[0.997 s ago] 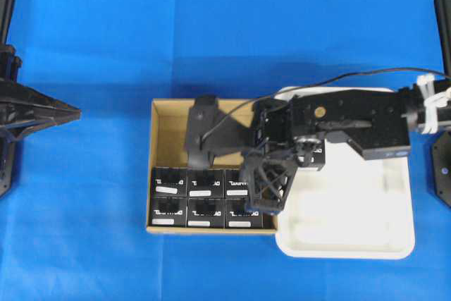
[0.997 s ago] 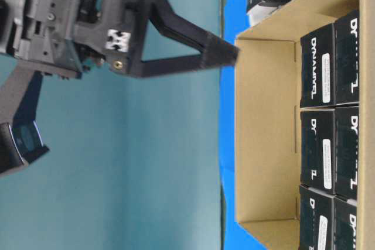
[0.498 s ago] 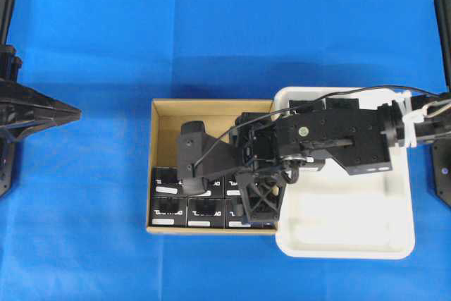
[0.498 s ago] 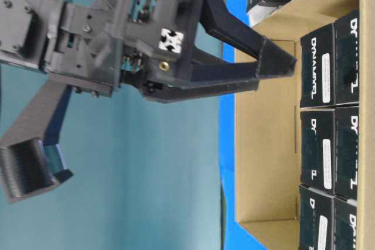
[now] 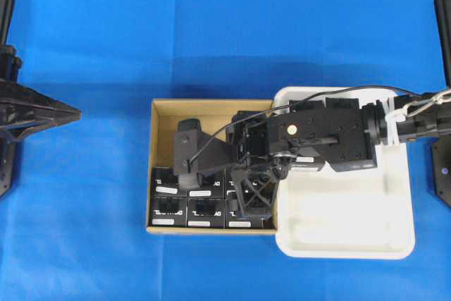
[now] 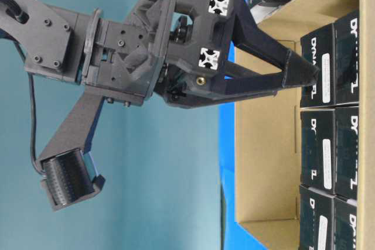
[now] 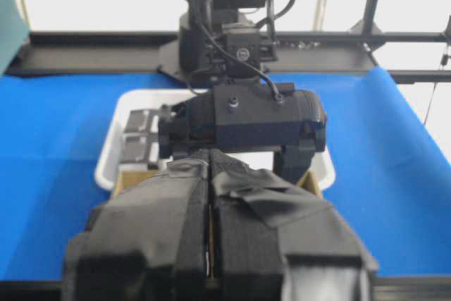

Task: Pick the box from inside the cardboard box.
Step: 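Lower the open right gripper around a black DYNAMIXEL box and close, then lift the gripped black box up out of the cardboard box, then carry the black box right and lower it into the white tray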

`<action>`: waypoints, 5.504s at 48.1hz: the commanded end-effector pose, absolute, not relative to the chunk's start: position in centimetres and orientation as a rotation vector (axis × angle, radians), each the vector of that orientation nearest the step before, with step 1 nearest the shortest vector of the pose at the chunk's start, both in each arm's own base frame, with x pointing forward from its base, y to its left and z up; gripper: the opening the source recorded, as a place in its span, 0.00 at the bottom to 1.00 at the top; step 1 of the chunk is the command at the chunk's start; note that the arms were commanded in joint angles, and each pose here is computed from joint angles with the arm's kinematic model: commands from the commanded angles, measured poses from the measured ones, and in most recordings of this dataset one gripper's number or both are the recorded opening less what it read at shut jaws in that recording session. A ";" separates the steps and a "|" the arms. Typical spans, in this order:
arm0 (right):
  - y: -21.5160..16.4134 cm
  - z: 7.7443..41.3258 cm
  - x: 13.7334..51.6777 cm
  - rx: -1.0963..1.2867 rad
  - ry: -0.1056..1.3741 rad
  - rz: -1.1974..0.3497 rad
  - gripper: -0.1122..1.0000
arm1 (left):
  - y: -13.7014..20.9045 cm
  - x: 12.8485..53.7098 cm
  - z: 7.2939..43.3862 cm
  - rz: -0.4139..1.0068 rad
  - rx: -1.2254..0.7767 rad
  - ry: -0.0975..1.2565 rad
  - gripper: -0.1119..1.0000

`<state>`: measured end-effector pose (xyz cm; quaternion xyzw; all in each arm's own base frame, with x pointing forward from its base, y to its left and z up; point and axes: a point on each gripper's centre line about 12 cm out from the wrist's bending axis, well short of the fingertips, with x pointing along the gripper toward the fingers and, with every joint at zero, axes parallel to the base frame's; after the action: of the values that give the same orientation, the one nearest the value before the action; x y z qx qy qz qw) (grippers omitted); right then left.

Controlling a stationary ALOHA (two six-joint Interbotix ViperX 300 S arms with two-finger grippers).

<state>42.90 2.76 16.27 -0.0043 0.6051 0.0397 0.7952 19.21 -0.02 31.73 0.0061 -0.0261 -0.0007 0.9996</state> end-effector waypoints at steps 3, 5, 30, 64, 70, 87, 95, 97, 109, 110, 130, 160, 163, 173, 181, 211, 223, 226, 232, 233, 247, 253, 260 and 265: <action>2.8 15.6 42.8 -0.013 1.309 0.088 0.97 | -0.1 19.3 32.8 -0.003 0.014 -0.072 0.06; 2.7 15.3 42.7 -0.011 1.312 0.085 0.97 | -0.1 19.3 32.7 -0.003 0.014 -0.069 0.06; 1.1 14.2 42.6 0.006 1.301 0.056 0.97 | -0.1 19.3 32.7 -0.003 0.012 -0.066 0.06; -1.3 13.8 42.5 -0.026 1.305 0.061 0.97 | -0.1 19.3 32.8 -0.003 0.012 -0.067 0.06; -1.2 13.2 42.4 -0.023 1.309 0.062 0.97 | -0.1 19.3 32.8 -0.003 0.012 -0.067 0.06; -1.2 12.5 42.5 -0.021 1.290 0.054 0.95 | -0.1 19.3 32.7 -0.003 0.012 -0.064 0.06; -0.6 12.4 42.3 -0.034 1.305 0.072 0.84 | -0.1 19.3 32.7 -0.003 0.012 -0.064 0.06; -0.5 12.4 42.3 -0.036 1.306 0.074 0.77 | -0.1 19.3 32.7 -0.003 0.012 -0.066 0.06; 0.0 12.7 42.5 -0.043 1.300 0.084 0.65 | -0.1 19.4 32.7 -0.003 0.012 -0.064 0.06; 0.0 12.7 42.5 -0.042 1.300 0.083 0.65 | -0.1 19.3 32.7 -0.003 0.012 -0.064 0.06; -1.7 19.3 42.9 -0.009 1.294 0.052 0.65 | -0.1 19.3 32.8 -0.003 0.012 -0.067 0.06; -1.9 30.1 35.0 0.004 1.243 0.039 0.65 | 0.1 19.3 32.7 0.004 0.011 -0.066 0.06; -1.8 29.9 33.8 0.022 1.251 0.027 0.65 | 0.1 19.3 32.7 0.004 0.009 -0.066 0.06; -1.6 28.7 30.5 0.065 1.279 -0.003 0.65 | 0.1 19.3 32.7 0.003 0.009 -0.066 0.06; -1.5 27.5 28.5 0.062 1.270 -0.006 0.65 | 0.0 19.3 32.9 0.001 0.011 -0.074 0.06; -1.2 18.7 24.6 0.060 1.321 -0.011 0.65 | 0.0 19.3 32.8 0.001 0.011 -0.074 0.06; -1.1 16.3 24.5 0.048 1.306 -0.009 0.65 | 0.0 19.3 32.9 0.001 0.011 -0.077 0.06; -1.2 15.9 24.7 0.045 1.294 -0.010 0.65 | 0.0 19.3 32.9 0.001 0.011 -0.077 0.06; -1.3 14.8 25.1 0.042 1.294 -0.011 0.65 | 0.0 19.3 32.9 0.001 0.011 -0.077 0.06; -1.3 14.6 25.1 0.041 1.296 -0.010 0.65 | 0.0 19.3 32.9 0.001 0.011 -0.077 0.06; -1.3 13.0 25.5 0.042 1.342 -0.010 0.65 | 0.0 19.3 32.9 0.001 0.011 -0.077 0.06; -1.3 12.8 25.7 0.041 1.325 -0.012 0.65 | 0.0 19.3 32.9 0.001 0.011 -0.075 0.06; -1.5 12.8 25.9 0.042 1.303 -0.019 0.65 | 0.0 19.3 32.9 0.001 0.011 -0.074 0.06; -1.6 12.7 25.9 0.045 1.310 -0.021 0.66 | 0.0 19.3 32.9 0.001 0.011 -0.074 0.06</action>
<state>25.71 -1.45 12.75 0.0223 0.6101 -0.0087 0.7920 19.16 0.04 31.62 0.0046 -0.0207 0.0007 0.9998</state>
